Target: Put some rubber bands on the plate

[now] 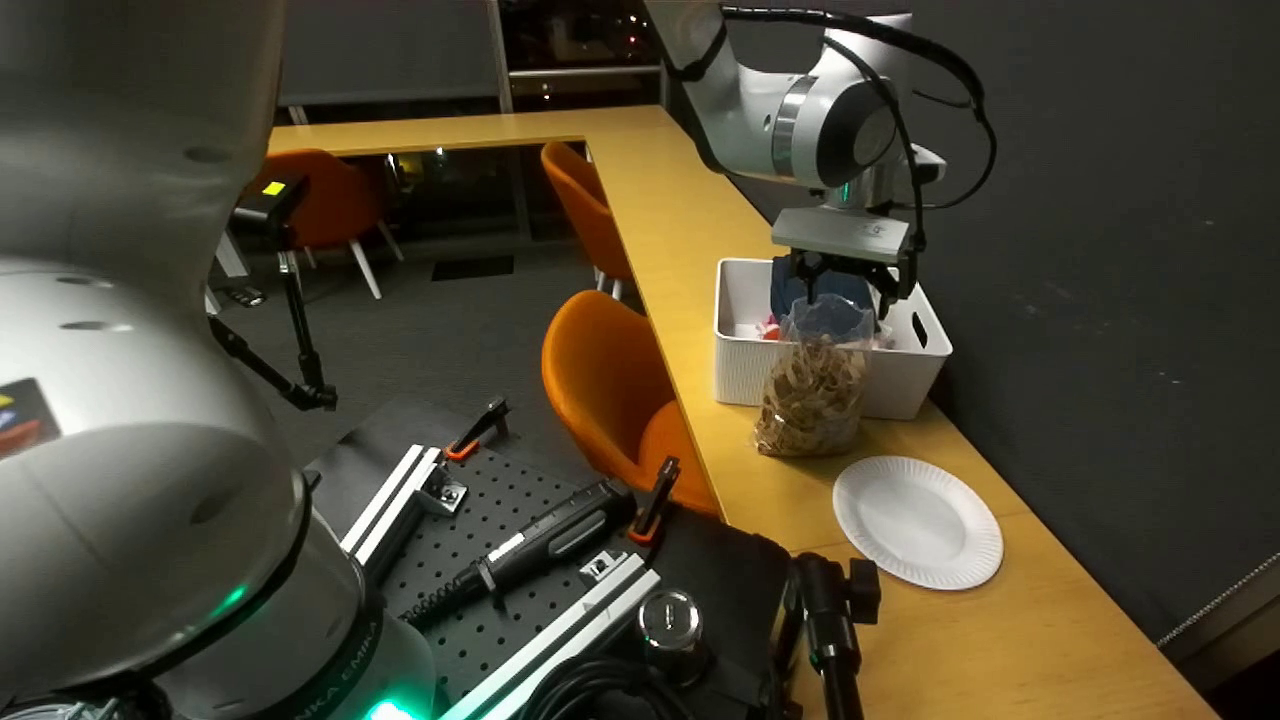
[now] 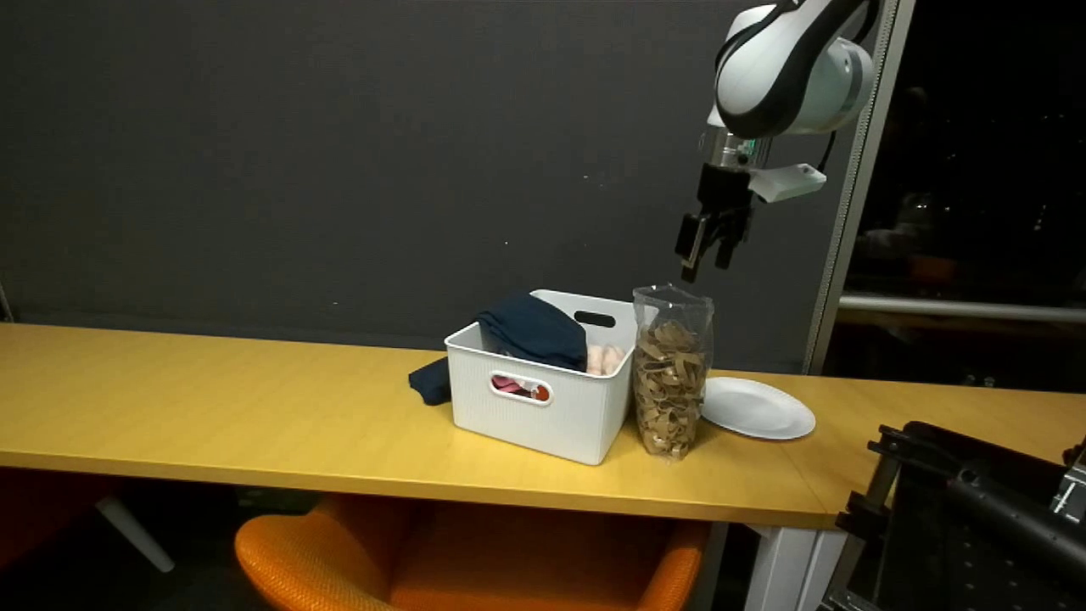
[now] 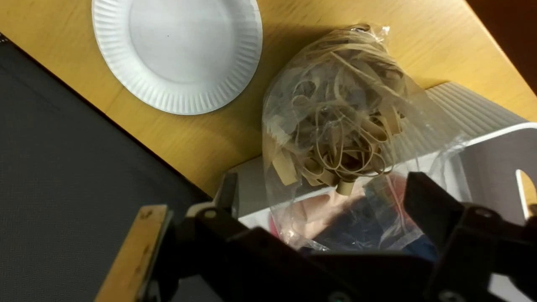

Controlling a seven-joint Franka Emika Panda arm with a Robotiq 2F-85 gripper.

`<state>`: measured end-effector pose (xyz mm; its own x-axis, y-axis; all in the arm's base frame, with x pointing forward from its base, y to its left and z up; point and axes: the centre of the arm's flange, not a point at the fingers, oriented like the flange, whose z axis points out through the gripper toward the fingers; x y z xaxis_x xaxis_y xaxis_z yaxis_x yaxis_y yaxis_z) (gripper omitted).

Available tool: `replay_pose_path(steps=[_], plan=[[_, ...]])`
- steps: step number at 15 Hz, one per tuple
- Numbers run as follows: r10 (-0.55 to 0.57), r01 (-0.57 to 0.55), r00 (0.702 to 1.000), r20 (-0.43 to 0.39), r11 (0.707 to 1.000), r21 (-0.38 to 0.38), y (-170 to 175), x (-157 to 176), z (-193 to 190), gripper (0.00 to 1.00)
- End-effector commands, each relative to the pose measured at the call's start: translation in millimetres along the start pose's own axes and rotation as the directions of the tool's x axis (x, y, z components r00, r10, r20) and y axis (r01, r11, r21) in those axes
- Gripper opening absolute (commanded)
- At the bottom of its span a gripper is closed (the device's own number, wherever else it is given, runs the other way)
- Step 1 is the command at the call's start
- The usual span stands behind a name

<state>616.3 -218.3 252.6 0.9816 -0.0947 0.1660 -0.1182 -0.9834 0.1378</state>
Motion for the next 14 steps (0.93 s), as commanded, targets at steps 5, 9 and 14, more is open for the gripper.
replay_pose_path(steps=[5, 9, 14], plan=[[-0.084, 0.084, 0.996, -0.033, 0.996, -0.019, 0.4, 32.6, 22.9, 0.61], [-0.120, 0.119, 0.992, -0.041, 0.993, -0.017, -17.7, 35.9, 20.5, 0.31], [-0.159, 0.160, 0.987, -0.029, 0.987, 0.007, -36.4, 37.0, 35.4, 0.00]])
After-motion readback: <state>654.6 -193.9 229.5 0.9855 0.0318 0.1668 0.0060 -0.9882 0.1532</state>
